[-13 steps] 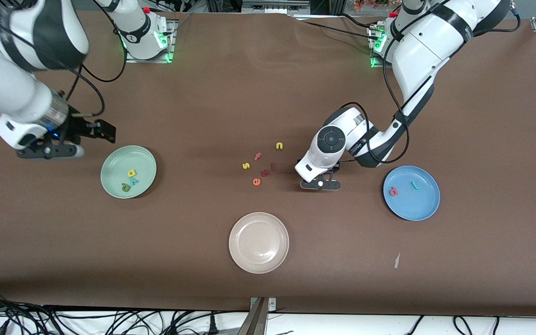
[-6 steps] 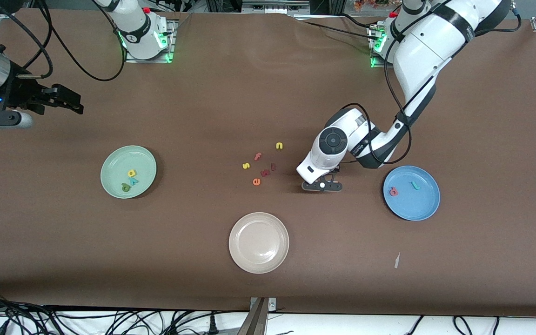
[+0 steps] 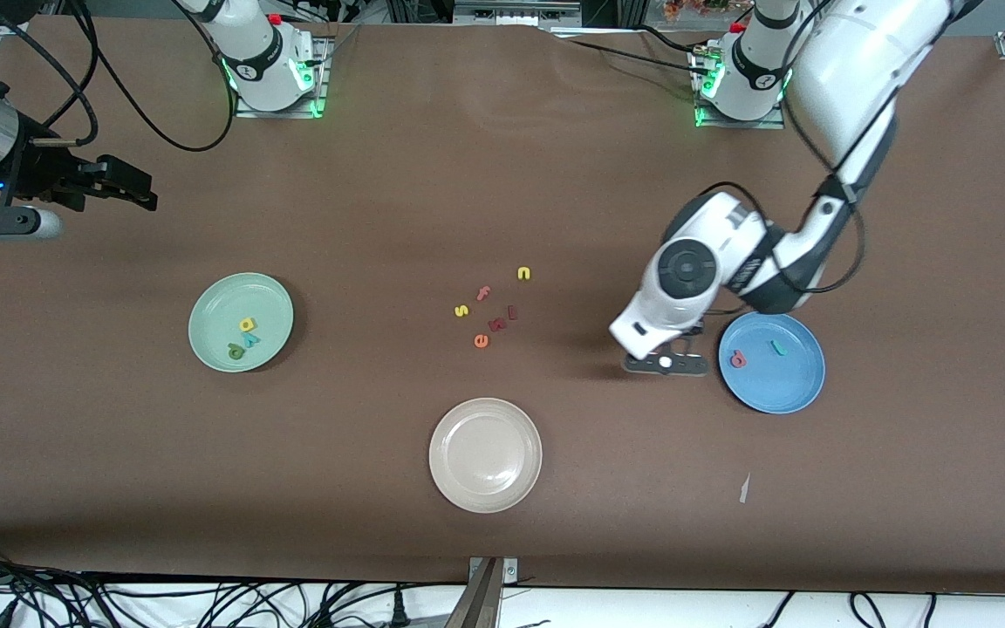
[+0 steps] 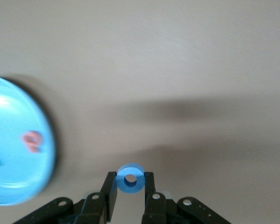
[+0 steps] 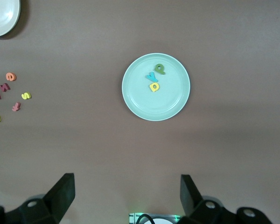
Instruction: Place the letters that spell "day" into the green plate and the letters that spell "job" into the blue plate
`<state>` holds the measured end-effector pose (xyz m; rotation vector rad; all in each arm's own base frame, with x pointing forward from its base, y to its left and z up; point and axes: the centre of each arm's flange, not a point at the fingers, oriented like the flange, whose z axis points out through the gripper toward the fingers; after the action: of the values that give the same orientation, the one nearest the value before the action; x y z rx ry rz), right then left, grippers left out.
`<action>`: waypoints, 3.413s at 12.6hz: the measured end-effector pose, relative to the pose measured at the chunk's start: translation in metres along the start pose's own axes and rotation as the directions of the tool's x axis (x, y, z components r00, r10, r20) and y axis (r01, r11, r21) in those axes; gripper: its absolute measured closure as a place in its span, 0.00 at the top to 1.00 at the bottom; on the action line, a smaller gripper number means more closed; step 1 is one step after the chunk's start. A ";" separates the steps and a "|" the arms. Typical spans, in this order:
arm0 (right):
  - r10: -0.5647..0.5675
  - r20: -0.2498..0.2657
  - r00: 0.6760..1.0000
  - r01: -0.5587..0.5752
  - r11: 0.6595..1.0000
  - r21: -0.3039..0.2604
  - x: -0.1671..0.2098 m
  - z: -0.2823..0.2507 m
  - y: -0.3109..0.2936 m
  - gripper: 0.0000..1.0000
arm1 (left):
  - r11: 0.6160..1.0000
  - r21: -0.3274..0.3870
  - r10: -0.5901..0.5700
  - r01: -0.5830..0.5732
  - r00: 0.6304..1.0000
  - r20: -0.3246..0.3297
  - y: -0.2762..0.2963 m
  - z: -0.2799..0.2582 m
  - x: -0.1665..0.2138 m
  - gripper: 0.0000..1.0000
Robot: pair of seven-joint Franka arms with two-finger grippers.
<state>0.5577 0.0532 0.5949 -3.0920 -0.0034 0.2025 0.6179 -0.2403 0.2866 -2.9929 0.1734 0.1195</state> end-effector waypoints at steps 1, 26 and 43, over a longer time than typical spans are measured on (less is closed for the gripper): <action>0.000 0.001 1.000 0.000 1.000 0.000 0.000 0.000 0.000 1.00 | 0.999 0.013 0.040 -0.041 0.999 0.006 -0.032 -0.009 0.004 0.28; 0.005 0.002 1.000 -0.005 1.000 0.000 0.000 0.001 0.002 1.00 | 0.991 -0.088 0.104 -0.102 0.994 0.017 -0.197 -0.094 0.013 1.00; 0.003 -0.012 1.000 -0.003 1.000 0.000 0.008 0.004 0.000 1.00 | 0.987 -0.132 -0.101 0.095 0.994 -0.046 -0.261 -0.247 -0.056 1.00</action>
<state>0.5649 0.0536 0.5897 -3.0938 0.0010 0.1833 0.6118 -0.0131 0.5711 -3.1292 0.0242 0.0435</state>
